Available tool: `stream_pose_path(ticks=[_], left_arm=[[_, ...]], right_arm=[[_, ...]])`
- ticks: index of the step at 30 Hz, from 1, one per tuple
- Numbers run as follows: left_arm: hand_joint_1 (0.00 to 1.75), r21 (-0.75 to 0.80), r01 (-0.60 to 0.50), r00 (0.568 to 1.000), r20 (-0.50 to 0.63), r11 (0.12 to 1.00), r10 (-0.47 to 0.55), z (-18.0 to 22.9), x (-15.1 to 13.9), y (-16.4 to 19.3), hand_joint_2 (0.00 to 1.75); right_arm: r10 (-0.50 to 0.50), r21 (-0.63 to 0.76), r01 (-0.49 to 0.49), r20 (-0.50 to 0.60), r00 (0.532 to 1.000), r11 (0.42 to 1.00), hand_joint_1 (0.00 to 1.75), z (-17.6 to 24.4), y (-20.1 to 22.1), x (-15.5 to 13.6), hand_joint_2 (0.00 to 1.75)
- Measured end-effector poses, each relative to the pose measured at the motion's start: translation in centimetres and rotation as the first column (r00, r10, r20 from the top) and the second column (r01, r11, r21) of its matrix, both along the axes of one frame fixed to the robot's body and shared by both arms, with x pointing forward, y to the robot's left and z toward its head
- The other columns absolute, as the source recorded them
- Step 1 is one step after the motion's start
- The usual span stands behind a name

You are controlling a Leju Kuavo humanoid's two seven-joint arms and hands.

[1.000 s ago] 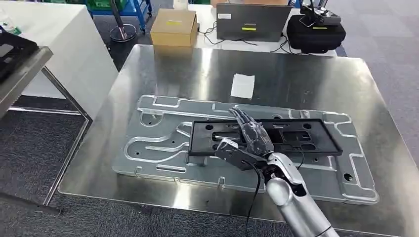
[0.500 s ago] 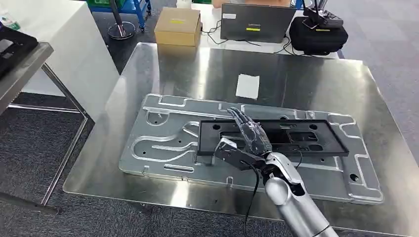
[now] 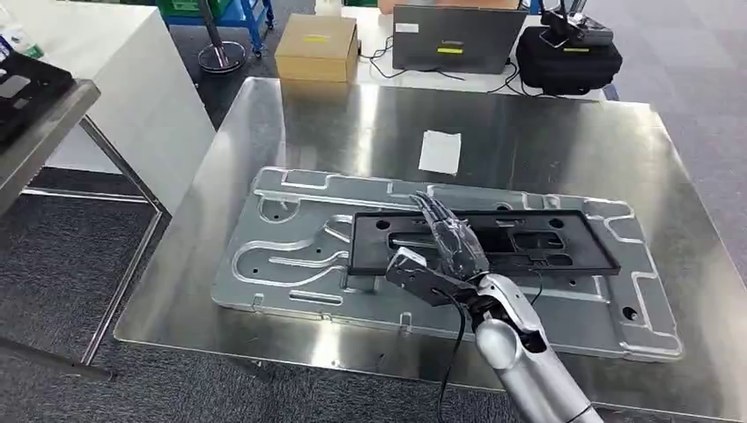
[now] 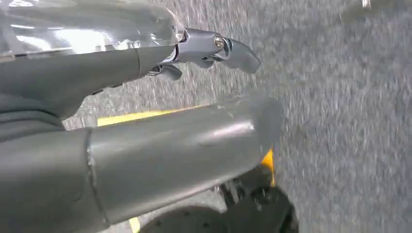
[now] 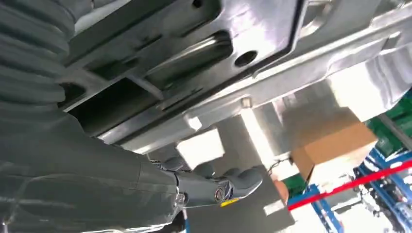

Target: Take the parts from the cabinet and place them on the table.

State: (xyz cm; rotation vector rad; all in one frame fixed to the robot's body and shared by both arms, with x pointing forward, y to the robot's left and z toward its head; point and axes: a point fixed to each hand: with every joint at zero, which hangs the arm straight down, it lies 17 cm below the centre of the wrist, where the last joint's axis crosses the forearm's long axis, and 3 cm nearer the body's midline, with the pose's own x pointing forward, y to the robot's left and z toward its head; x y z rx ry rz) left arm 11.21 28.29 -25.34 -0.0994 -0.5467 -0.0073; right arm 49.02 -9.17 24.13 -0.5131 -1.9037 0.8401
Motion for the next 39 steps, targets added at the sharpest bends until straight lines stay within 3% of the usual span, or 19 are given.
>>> stream_pose_path(ticks=[31, 39], left_arm=[[0.00, -0.009, -0.012, 1.000, -0.001, 1.000, 0.012, 0.0, 0.0, -0.2, 0.00], [0.00, -0.006, -0.019, 1.000, -0.006, 1.000, 0.019, 0.0, 0.0, 0.0, 0.00]], right_arm=[[-0.024, 0.000, 0.024, 0.015, 1.000, 1.000, 0.00, 0.6, -0.2, 0.2, 0.00], [-0.021, 0.052, 0.021, -0.003, 1.000, 0.998, 0.00, -1.1, -0.5, -1.5, 0.00]])
